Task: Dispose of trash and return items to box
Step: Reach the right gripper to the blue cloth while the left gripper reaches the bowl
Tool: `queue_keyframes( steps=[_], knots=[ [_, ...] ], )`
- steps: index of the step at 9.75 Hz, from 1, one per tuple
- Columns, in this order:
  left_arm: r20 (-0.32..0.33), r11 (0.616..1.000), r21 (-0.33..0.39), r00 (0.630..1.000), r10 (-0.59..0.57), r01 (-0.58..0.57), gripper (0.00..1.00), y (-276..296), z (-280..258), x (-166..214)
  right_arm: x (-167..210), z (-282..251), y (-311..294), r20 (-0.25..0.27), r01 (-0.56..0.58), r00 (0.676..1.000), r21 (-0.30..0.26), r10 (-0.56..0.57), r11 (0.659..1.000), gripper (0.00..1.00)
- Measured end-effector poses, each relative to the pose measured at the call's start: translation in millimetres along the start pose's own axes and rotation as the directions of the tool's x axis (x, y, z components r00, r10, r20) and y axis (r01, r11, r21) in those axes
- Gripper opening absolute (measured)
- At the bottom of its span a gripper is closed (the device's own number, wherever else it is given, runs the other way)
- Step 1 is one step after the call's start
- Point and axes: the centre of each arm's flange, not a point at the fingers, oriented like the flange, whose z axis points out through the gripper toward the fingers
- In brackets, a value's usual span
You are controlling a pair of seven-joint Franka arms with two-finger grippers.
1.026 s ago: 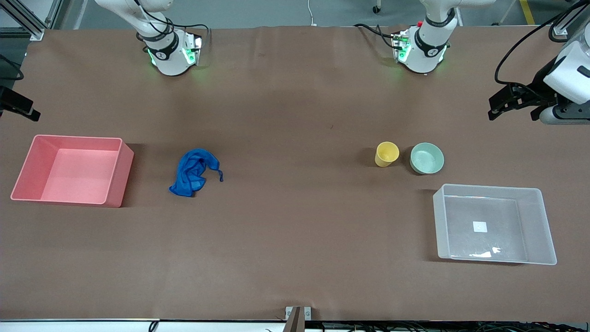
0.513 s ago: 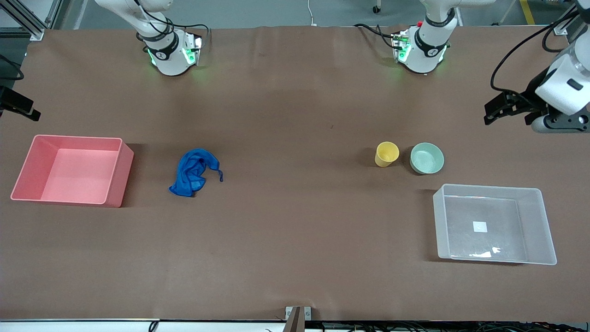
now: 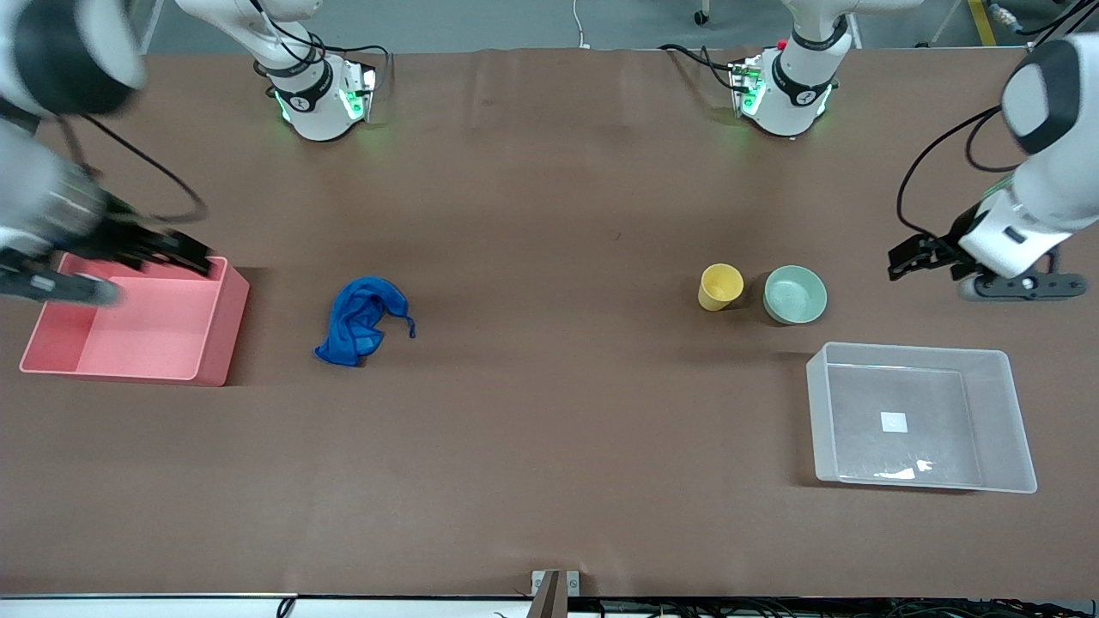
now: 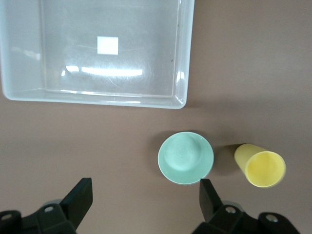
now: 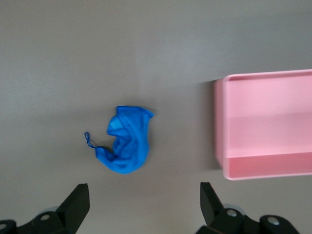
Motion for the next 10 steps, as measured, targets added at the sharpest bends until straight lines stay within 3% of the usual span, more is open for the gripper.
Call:
queue_keyframes(
  steps=[3, 5, 8, 10],
  knots=[
    [-0.035, 1.000, 0.006, 0.999, 0.019, -0.019, 0.97, 0, 108, -40, 6, 151, -11, -0.018, 0.001, 1.000, 0.021, -0.001, 1.000, 1.00],
    [-0.013, 1.000, 0.013, 1.000, 0.021, -0.021, 0.94, 0, 165, -53, -2, 243, -8, 0.011, -0.004, 1.000, 0.031, 0.004, 1.000, 1.00],
    [0.026, 0.999, 0.023, 0.999, 0.025, -0.025, 0.88, 0, 221, -59, 0, 311, -10, 0.031, -0.008, 0.999, 0.047, 0.007, 0.999, 1.00],
    [0.029, 0.999, 0.025, 0.999, 0.027, -0.027, 0.56, 0, 234, -60, -3, 318, -14, 0.042, -0.002, 0.999, 0.046, 0.000, 0.999, 0.92]
  ],
)
